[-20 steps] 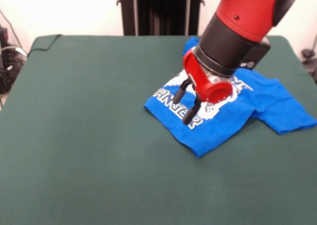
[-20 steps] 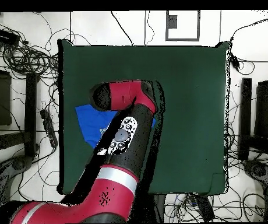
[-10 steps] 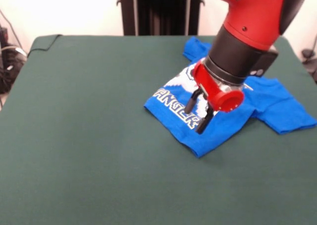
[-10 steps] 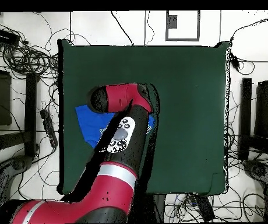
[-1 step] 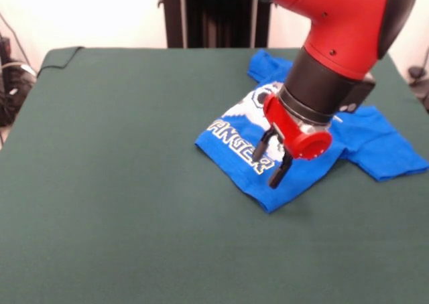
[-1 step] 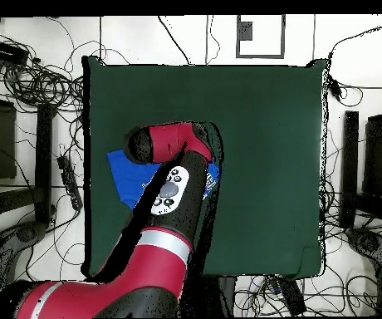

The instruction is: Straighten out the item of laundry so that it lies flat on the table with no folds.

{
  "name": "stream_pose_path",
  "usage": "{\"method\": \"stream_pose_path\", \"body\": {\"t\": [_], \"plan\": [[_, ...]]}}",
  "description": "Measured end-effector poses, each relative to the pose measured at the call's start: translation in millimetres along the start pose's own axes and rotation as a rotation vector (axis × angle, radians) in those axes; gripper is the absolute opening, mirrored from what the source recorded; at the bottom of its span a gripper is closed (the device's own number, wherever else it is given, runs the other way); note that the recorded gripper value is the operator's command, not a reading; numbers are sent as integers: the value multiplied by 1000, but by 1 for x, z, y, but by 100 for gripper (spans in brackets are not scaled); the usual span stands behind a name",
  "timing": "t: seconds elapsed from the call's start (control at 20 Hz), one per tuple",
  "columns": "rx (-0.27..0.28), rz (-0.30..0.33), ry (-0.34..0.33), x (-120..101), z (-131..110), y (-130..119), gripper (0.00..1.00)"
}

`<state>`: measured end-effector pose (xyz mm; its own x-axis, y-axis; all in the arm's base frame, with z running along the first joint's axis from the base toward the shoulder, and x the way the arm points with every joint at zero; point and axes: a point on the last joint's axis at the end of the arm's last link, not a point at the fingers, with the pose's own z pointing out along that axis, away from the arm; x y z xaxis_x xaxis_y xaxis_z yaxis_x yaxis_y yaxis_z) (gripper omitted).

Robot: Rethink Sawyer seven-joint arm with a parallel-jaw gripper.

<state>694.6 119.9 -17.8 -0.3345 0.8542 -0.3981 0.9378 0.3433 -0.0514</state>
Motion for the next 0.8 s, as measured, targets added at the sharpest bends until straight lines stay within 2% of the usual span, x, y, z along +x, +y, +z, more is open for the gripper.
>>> {"method": "stream_pose_path", "body": {"t": [0.6,0.8], "plan": [[3,-30,-1,20,18,-7,100],[4,-41,-2,28,17,-8,100]]}}
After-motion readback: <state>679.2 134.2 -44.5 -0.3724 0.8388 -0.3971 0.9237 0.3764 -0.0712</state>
